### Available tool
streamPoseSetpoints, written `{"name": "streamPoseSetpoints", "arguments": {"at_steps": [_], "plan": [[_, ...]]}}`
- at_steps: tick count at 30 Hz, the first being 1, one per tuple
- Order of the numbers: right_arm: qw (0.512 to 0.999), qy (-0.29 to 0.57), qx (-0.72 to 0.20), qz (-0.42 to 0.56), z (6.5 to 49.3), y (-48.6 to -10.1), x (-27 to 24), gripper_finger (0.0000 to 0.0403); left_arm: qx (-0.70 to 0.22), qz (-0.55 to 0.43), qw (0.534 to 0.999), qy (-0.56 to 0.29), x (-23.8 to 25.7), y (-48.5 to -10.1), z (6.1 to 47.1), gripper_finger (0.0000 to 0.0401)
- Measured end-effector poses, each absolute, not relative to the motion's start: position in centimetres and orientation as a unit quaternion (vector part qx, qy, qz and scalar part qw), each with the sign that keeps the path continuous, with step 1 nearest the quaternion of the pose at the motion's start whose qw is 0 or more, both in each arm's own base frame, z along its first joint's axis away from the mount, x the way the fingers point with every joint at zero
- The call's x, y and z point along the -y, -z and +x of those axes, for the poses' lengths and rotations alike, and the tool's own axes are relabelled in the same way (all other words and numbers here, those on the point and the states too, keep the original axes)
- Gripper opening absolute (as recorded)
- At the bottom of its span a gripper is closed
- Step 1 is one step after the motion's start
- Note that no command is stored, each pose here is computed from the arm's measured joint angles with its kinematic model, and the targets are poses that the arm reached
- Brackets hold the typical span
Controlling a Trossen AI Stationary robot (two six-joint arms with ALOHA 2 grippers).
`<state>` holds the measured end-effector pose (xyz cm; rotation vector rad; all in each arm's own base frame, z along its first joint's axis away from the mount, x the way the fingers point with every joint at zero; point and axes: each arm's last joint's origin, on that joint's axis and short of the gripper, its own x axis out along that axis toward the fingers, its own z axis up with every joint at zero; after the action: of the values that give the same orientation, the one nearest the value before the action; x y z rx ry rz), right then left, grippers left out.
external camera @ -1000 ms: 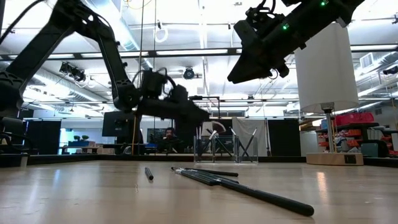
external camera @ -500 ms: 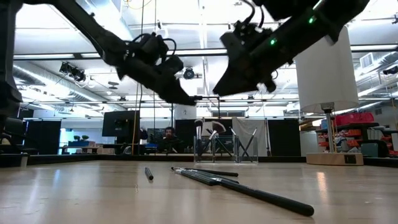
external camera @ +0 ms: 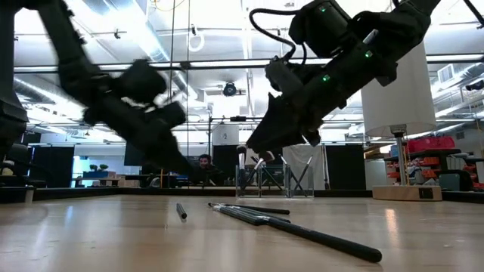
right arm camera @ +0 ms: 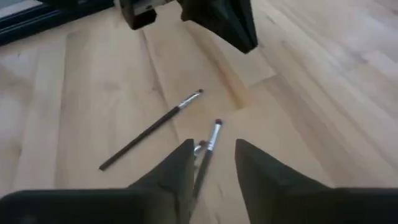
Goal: Pick & Place Makeup Supplies
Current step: Put the black makeup brush into the transparent organizer
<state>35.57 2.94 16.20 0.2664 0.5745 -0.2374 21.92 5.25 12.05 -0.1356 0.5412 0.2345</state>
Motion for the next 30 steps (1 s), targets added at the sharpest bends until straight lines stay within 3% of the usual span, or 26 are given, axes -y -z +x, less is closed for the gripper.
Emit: {"name": "streamPoseSetpoints", "arguments": {"at_steps": [5,10,16,30], "plan": [[0.944,0.106,-0.290,0.115,36.3,-13.8,-3.5,0.0166,-0.160,-0.108,0.968,-0.163,-3.5,-10.6,18.3,0.0011],[0.950,0.097,-0.285,0.087,37.3,-10.2,-4.2,0.0176,-0.102,-0.114,0.969,-0.195,-2.9,-10.8,16.9,0.0012],[0.953,0.105,-0.278,0.052,37.7,-7.9,-4.4,0.0152,-0.098,-0.090,0.974,-0.181,-2.8,-11.3,17.9,0.0013],[0.924,0.160,-0.346,0.035,36.8,-6.8,-3.6,0.0073,-0.081,-0.062,0.979,-0.176,-2.9,-12.3,19.0,0.0014]]}}
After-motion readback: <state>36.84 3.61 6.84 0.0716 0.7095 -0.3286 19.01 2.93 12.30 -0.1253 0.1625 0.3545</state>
